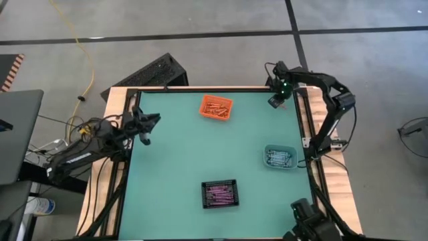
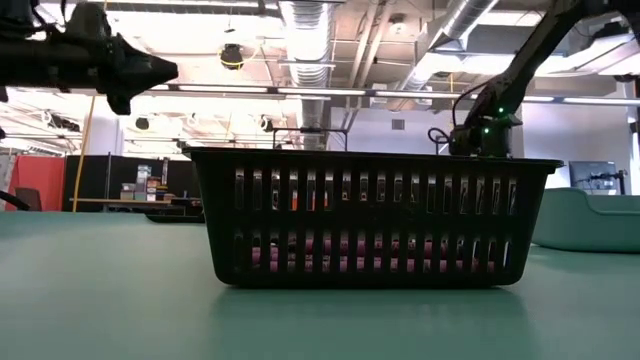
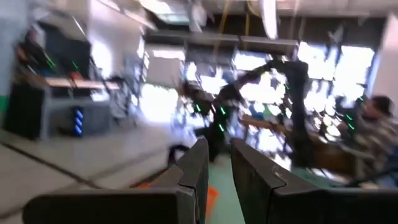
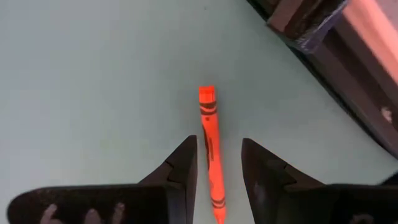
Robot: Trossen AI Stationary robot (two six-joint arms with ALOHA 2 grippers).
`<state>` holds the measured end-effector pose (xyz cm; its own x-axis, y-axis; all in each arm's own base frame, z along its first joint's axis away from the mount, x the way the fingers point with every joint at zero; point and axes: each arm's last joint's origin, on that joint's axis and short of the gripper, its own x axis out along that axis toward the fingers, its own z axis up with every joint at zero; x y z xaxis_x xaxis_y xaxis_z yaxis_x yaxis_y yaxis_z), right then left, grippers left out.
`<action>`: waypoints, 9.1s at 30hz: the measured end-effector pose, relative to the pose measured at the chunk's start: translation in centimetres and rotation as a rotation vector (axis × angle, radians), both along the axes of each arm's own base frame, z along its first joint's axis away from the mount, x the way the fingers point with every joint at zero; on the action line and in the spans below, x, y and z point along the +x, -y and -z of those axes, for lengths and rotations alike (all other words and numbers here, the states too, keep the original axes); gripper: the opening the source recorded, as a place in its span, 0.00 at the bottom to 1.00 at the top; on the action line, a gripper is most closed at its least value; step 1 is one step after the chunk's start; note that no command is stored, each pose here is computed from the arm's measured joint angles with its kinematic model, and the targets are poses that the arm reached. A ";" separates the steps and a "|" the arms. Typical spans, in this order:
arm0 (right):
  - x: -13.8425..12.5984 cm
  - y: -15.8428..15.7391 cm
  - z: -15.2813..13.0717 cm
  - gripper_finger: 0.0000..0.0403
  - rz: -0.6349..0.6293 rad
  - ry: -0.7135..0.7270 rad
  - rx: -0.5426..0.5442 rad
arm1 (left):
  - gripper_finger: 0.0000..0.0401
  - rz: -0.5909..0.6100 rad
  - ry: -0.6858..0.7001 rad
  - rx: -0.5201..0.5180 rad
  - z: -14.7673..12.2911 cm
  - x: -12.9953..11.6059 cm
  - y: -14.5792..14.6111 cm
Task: Sort crayons
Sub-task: Put the orange crayon into the orange bin, then adjust the orange bin, then return to Home Position
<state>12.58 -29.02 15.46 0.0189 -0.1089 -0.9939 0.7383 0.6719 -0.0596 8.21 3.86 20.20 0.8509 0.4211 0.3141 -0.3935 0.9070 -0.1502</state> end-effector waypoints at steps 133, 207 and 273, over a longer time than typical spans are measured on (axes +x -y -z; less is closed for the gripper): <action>15.8 -31.4 -8.4 0.23 -0.693 0.769 -0.297 | 0.14 -0.078 -0.230 -0.155 3.2 0.5 -0.5; 4.0 -31.4 -4.1 0.23 -0.744 1.247 -0.404 | 0.14 -0.078 -0.229 -0.155 3.2 0.5 -0.5; -2.9 -28.3 -1.6 0.23 -0.440 1.363 -0.616 | 0.14 -0.078 -0.229 -0.155 3.2 0.5 -0.5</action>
